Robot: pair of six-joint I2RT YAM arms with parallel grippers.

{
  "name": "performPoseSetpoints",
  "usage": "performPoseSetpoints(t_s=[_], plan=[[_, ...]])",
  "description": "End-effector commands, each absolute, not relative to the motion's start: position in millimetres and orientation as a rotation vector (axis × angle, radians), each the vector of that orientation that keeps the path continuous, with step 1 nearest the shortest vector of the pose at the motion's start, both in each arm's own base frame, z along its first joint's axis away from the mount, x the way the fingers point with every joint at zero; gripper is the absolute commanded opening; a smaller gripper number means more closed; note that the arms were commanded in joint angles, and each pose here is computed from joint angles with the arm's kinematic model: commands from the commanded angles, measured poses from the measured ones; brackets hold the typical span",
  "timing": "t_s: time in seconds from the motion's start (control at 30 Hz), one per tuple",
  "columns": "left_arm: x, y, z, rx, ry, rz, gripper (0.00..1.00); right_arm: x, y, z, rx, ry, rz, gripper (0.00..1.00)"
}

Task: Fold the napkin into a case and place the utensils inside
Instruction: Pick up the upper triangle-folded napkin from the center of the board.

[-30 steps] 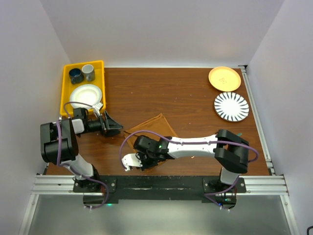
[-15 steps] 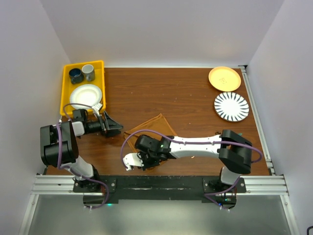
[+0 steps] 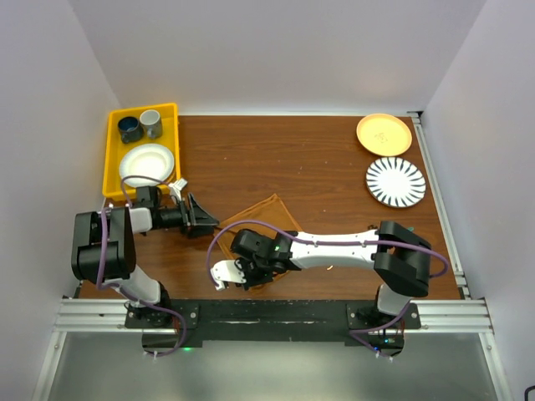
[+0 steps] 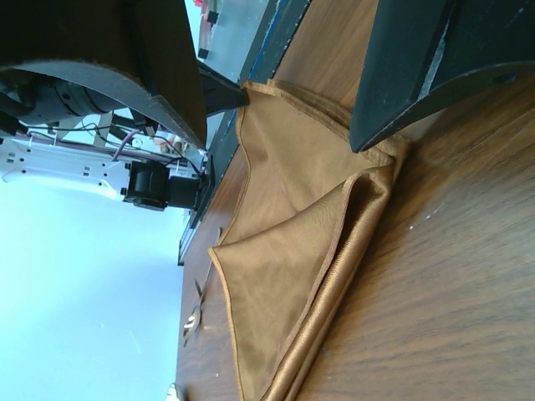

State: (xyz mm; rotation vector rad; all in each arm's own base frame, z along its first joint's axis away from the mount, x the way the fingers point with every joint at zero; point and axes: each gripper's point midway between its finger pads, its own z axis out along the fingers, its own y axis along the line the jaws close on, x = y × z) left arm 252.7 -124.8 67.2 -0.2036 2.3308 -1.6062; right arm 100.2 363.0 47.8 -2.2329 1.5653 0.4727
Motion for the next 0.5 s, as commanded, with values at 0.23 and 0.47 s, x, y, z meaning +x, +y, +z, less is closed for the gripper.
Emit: performPoseSetpoints(t_s=[0.23, 0.47], plan=[[250.0, -133.7, 60.5, -0.194, 2.368, -1.540, 0.73, 101.2, 372.1, 65.8, -2.194, 1.542, 0.503, 0.00], [251.5, -131.1, 49.6, -0.217, 2.408, -1.501, 0.73, 100.2, 371.3, 65.3, -2.201, 1.544, 0.510, 0.00]])
